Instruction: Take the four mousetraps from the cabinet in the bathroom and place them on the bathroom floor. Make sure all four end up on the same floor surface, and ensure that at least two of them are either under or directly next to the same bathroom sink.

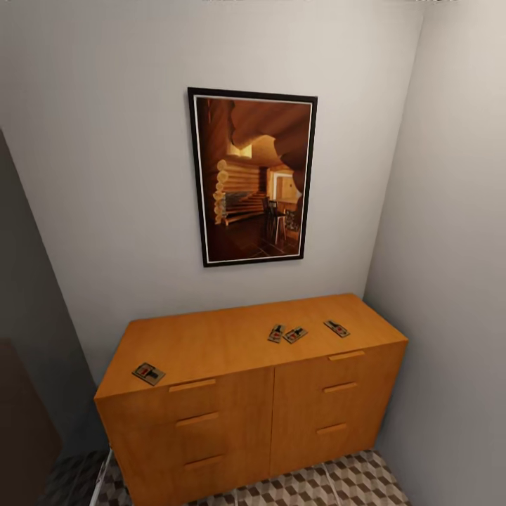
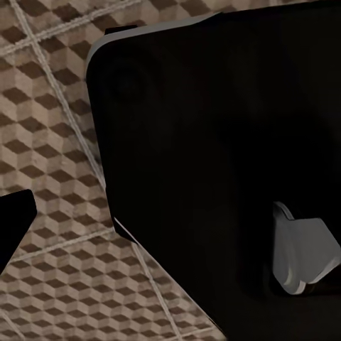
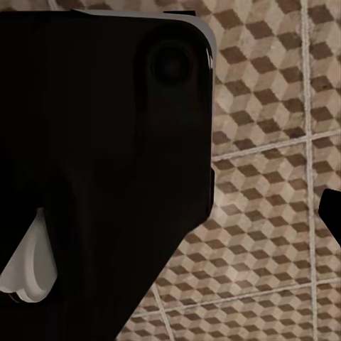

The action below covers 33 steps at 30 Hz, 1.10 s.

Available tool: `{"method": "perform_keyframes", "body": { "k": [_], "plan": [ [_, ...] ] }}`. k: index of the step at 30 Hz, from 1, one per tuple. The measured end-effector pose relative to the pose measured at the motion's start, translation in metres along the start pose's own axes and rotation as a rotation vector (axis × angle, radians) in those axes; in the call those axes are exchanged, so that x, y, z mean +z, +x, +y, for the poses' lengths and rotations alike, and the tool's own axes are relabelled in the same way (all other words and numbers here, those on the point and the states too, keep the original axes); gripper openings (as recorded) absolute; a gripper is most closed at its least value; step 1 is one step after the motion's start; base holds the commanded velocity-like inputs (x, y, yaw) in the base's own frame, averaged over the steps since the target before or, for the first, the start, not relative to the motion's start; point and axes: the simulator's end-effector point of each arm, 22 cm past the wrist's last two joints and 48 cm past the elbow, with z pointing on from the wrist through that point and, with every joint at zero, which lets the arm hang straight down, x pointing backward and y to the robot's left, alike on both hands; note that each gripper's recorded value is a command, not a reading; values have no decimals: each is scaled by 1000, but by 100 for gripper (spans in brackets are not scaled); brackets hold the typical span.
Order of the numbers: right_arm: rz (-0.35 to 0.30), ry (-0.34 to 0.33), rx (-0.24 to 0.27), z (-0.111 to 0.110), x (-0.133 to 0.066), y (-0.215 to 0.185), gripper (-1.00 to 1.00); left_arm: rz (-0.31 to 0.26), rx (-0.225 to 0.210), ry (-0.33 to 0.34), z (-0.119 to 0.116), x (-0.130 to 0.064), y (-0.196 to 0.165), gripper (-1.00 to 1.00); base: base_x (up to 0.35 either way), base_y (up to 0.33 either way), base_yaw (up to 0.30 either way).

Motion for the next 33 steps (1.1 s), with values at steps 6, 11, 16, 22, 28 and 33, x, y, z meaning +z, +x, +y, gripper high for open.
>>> {"method": "perform_keyframes", "body": {
  "k": [6, 11, 16, 22, 28, 33],
  "plan": [
    [-1, 0, -1, 0, -6, 2, 100, 0, 0, 0, 0, -6, 2, 100, 0, 0, 0],
    [0, 0, -1, 0, -10, 3, 100, 0, 0, 0, -1, -10, 4, 100, 0, 0, 0],
    [0, 1, -2, -1, -13, 4, 100, -1, 0, -1, -1, -13, 4, 100, 0, 0, 0],
    [-1, 1, -2, -1, -13, 4, 100, -3, 0, 0, -1, -13, 4, 100, 0, 0, 0],
    [0, 1, -3, -1, -13, 4, 100, -3, 0, 0, -1, -13, 4, 100, 0, 0, 0],
    [-1, 1, -3, -1, -13, 4, 100, -4, 0, 0, -1, -13, 4, 100, 0, 0, 0]
  ]
}}
